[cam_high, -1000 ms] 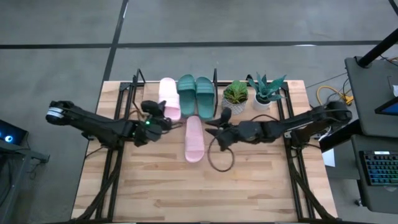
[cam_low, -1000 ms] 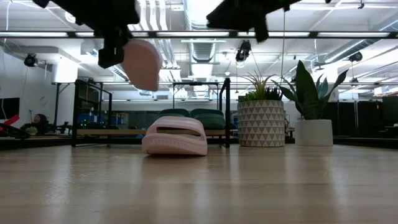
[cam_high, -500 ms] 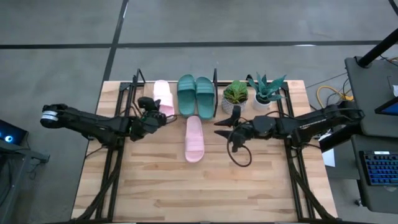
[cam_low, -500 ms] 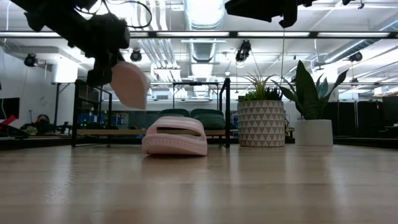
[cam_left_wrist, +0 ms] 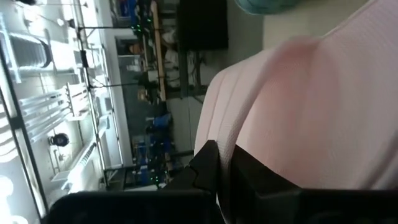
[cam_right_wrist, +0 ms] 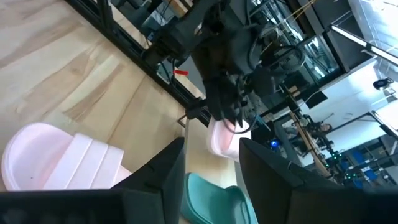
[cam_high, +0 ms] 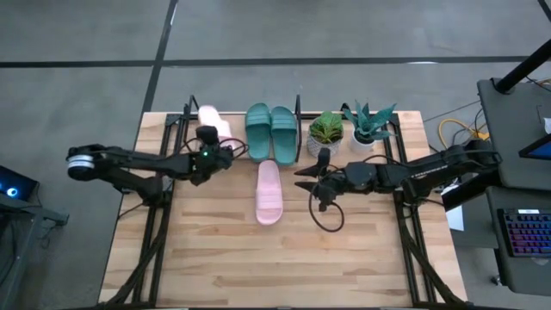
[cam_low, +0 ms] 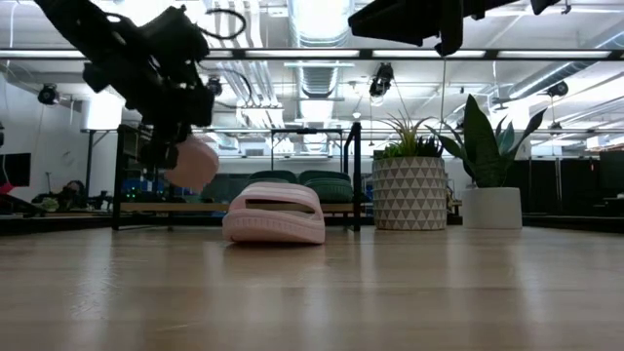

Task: Pick and place slides into the shelf
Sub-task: Put the left pink slide into the shelf

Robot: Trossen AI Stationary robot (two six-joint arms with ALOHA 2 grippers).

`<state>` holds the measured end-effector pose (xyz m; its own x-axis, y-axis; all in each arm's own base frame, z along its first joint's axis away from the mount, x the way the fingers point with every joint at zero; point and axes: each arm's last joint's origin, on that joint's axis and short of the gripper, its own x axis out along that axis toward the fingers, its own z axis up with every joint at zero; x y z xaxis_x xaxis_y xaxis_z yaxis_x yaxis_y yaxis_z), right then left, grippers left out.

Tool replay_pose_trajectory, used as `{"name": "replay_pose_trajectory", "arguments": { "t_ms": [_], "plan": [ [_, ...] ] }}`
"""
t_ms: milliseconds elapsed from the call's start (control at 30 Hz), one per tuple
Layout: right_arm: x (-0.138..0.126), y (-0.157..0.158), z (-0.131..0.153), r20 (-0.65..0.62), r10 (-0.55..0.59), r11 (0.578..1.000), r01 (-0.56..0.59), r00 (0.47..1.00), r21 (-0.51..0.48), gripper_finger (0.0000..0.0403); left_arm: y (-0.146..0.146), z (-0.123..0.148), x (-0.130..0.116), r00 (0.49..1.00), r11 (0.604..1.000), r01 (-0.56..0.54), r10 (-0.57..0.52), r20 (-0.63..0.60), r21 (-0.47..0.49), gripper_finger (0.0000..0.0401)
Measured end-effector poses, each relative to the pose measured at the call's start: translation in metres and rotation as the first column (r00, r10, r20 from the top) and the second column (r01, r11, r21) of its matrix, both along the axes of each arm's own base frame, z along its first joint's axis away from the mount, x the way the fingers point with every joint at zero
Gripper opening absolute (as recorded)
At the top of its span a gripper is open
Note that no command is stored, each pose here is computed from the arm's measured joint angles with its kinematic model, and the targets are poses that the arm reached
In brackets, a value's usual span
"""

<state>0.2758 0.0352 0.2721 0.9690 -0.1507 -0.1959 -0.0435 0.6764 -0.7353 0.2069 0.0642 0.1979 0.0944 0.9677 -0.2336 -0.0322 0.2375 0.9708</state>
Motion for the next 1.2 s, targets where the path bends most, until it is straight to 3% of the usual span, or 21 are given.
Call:
{"name": "replay_pose_trajectory", "arguments": {
  "t_ms": [200,667,900,1200],
  "plan": [
    [0.000,-0.001,0.000,-0.002,-0.004,1.000,0.004,1.000,-0.001,0.0138,0.009,-0.016,0.008,0.996,0.999,0.010,-0.013,-0.085,-0.037,0.0000],
    [0.000,-0.002,0.000,-0.002,-0.008,1.000,0.008,1.000,0.000,0.0133,0.024,-0.031,0.013,0.994,0.990,0.035,-0.048,-0.095,-0.134,0.0007],
    [0.000,-0.002,0.000,-0.001,-0.009,1.000,0.009,1.000,0.007,0.0131,0.026,-0.029,0.007,0.995,0.954,0.101,-0.093,0.041,-0.282,0.0082],
    [0.000,-0.002,0.000,-0.001,-0.011,1.000,0.011,1.000,0.013,0.0131,0.024,-0.013,-0.001,0.981,0.920,0.078,-0.001,0.195,-0.384,0.0202]
  ]
}}
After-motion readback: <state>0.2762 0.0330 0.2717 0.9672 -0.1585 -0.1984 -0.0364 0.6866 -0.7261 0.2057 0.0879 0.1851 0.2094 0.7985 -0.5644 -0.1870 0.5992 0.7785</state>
